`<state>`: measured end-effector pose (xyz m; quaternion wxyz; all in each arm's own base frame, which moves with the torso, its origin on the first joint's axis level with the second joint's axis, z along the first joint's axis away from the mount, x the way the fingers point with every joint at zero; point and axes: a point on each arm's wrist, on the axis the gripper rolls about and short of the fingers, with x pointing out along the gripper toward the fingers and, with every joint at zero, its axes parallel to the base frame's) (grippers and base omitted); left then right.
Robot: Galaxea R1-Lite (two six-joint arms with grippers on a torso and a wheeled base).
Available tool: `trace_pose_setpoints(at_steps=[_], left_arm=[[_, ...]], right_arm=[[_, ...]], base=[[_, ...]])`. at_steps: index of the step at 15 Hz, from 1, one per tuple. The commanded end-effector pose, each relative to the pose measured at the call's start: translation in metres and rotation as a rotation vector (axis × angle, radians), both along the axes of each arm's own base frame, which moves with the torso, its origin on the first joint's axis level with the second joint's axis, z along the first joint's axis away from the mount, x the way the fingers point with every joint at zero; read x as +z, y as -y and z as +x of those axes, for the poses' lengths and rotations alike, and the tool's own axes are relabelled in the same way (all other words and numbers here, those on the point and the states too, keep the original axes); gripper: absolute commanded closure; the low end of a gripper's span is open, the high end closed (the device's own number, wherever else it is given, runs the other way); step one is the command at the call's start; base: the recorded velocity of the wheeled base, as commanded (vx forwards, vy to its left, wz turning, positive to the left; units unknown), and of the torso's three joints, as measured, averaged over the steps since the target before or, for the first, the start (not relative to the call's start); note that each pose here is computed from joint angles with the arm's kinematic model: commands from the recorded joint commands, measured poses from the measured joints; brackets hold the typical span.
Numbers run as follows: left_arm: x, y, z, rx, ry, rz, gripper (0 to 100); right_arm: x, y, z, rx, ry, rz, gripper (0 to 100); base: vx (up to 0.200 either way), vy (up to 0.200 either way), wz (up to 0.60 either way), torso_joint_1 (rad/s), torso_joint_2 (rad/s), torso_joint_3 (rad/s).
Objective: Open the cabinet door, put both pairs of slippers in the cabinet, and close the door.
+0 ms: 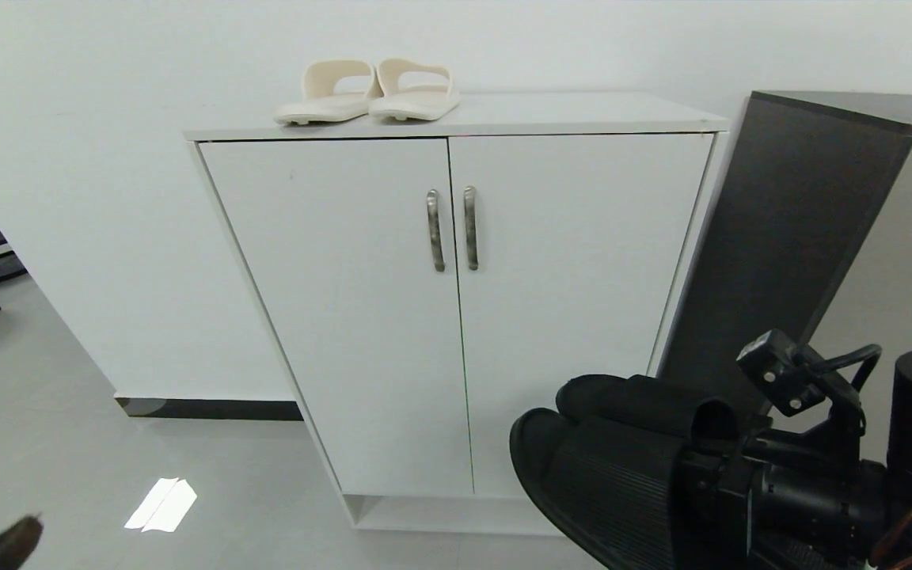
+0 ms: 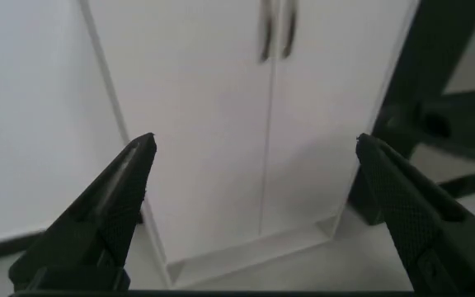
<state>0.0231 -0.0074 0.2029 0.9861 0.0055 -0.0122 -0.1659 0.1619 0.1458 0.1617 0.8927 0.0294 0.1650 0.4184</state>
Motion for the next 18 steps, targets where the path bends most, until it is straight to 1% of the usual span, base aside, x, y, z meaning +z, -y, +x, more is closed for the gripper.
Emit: trace_pose_setpoints(at_steps=[1, 2, 3, 4, 5, 6, 7, 8, 9, 10, 11, 13, 15, 17, 18], left_arm=[[0.044, 0.011, 0.085, -0.182, -0.053, -0.01, 0], [0.05, 0.018, 0.095, -0.273, -0.043, -0.024, 0], [0.056, 0.027, 0.102, -0.353, -0.052, -0.047, 0], [0.063, 0.034, 0.106, -0.396, -0.053, -0.067, 0], [0.082, 0.049, 0.114, -0.484, -0.059, -0.133, 0], [0.096, 0.058, 0.124, -0.522, -0.072, -0.182, 0], [0.101, 0.066, 0.133, -0.556, -0.094, -0.213, 0], [0.104, 0.077, 0.144, -0.601, -0.13, -0.236, 0], [0.103, 0.084, 0.151, -0.634, -0.154, -0.237, 0], [0.098, 0.097, 0.163, -0.669, -0.192, -0.228, 0], [0.092, 0.107, 0.176, -0.681, -0.225, -0.223, 0], [0.087, 0.122, 0.188, -0.719, -0.249, -0.217, 0], [0.083, 0.129, 0.197, -0.739, -0.272, -0.213, 0], [0.078, 0.141, 0.219, -0.724, -0.299, -0.217, 0], [0.077, 0.146, 0.229, -0.703, -0.299, -0.215, 0]], right_arm=[[0.001, 0.0, 0.0, 0.002, 0.004, 0.003, 100], [0.001, -0.001, -0.001, 0.003, 0.006, 0.005, 100], [0.001, -0.001, 0.0, 0.005, 0.011, 0.01, 100], [0.001, -0.001, 0.0, 0.003, 0.011, 0.009, 100], [0.0, -0.001, 0.0, 0.003, 0.011, 0.009, 100], [0.0, -0.001, 0.0, 0.003, 0.011, 0.009, 100], [0.0, -0.001, 0.0, 0.003, 0.009, 0.007, 100], [-0.001, -0.002, 0.0, 0.005, 0.006, 0.005, 100], [-0.002, -0.002, 0.001, 0.005, 0.004, 0.003, 100], [-0.001, -0.002, 0.001, 0.006, 0.005, 0.004, 100], [-0.001, -0.002, 0.0, 0.01, 0.005, 0.004, 100], [-0.002, -0.002, -0.001, 0.011, 0.004, 0.003, 100], [-0.001, -0.002, -0.001, 0.011, 0.007, 0.007, 100], [-0.001, -0.002, -0.001, 0.011, 0.008, 0.008, 100], [-0.002, -0.003, 0.0, 0.013, 0.006, 0.006, 100]], base=[[0.0, 0.0, 0.0, 0.0, 0.0, 0.0], [0.0, 0.0, 0.0, 0.0, 0.0, 0.0], [0.0, 0.0, 0.0, 0.0, 0.0, 0.0], [0.0, 0.0, 0.0, 0.0, 0.0, 0.0], [0.0, 0.0, 0.0, 0.0, 0.0, 0.0], [0.0, 0.0, 0.0, 0.0, 0.0, 0.0], [0.0, 0.0, 0.0, 0.0, 0.0, 0.0], [0.0, 0.0, 0.0, 0.0, 0.0, 0.0], [0.0, 0.0, 0.0, 0.0, 0.0, 0.0], [0.0, 0.0, 0.0, 0.0, 0.0, 0.0], [0.0, 0.0, 0.0, 0.0, 0.0, 0.0], [0.0, 0.0, 0.0, 0.0, 0.0, 0.0], [0.0, 0.0, 0.0, 0.0, 0.0, 0.0], [0.0, 0.0, 0.0, 0.0, 0.0, 0.0], [0.0, 0.0, 0.0, 0.0, 0.0, 0.0]])
